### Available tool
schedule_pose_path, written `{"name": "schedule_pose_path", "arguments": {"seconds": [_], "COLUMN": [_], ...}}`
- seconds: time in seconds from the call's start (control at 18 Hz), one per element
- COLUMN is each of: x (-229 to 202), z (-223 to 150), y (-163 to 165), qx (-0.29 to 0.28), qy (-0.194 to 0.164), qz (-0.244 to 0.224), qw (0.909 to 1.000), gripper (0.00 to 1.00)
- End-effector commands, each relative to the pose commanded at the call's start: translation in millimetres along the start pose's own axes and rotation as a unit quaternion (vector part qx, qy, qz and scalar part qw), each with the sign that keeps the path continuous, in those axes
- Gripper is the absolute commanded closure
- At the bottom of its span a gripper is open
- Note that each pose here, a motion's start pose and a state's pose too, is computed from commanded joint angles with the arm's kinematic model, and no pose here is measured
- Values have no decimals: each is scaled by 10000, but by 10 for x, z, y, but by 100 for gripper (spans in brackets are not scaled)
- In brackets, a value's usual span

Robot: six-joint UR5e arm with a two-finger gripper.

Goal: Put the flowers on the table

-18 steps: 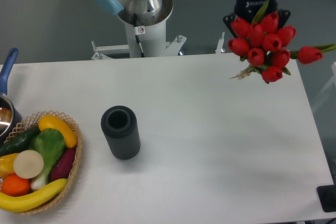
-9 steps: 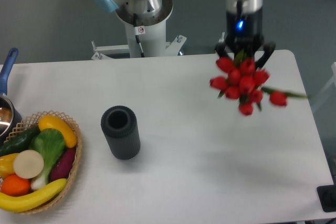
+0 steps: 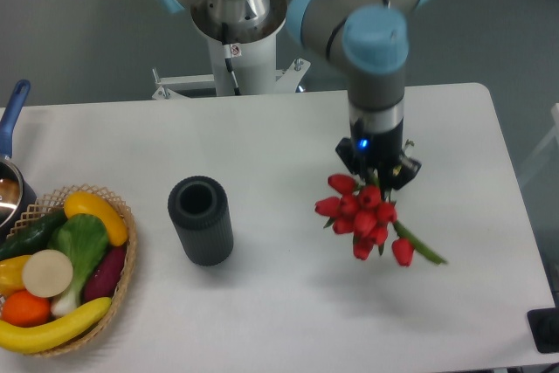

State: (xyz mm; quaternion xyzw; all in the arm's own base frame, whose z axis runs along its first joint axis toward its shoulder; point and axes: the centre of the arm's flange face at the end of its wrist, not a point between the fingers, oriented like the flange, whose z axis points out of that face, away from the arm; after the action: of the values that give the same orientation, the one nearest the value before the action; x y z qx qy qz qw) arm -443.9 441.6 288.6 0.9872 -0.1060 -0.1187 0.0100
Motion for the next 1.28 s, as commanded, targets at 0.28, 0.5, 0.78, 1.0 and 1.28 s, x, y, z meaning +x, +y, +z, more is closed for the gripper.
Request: {"name": "schedule_pose_path", "arguments": {"seconds": [0.28, 0.5, 0.78, 1.0, 1.28], "x": [56, 77, 41, -3, -82], "z": [328, 466, 573, 521, 86], "y": [-200, -295, -327, -339, -271], "qx": [-497, -523, -540, -511, -271], "qy": [32, 98, 139, 71, -195], "qz": [244, 281, 281, 298, 199], "qw": [9985, 9982, 9980, 9982, 9992], "gripper": [70, 69, 56, 3, 0]}}
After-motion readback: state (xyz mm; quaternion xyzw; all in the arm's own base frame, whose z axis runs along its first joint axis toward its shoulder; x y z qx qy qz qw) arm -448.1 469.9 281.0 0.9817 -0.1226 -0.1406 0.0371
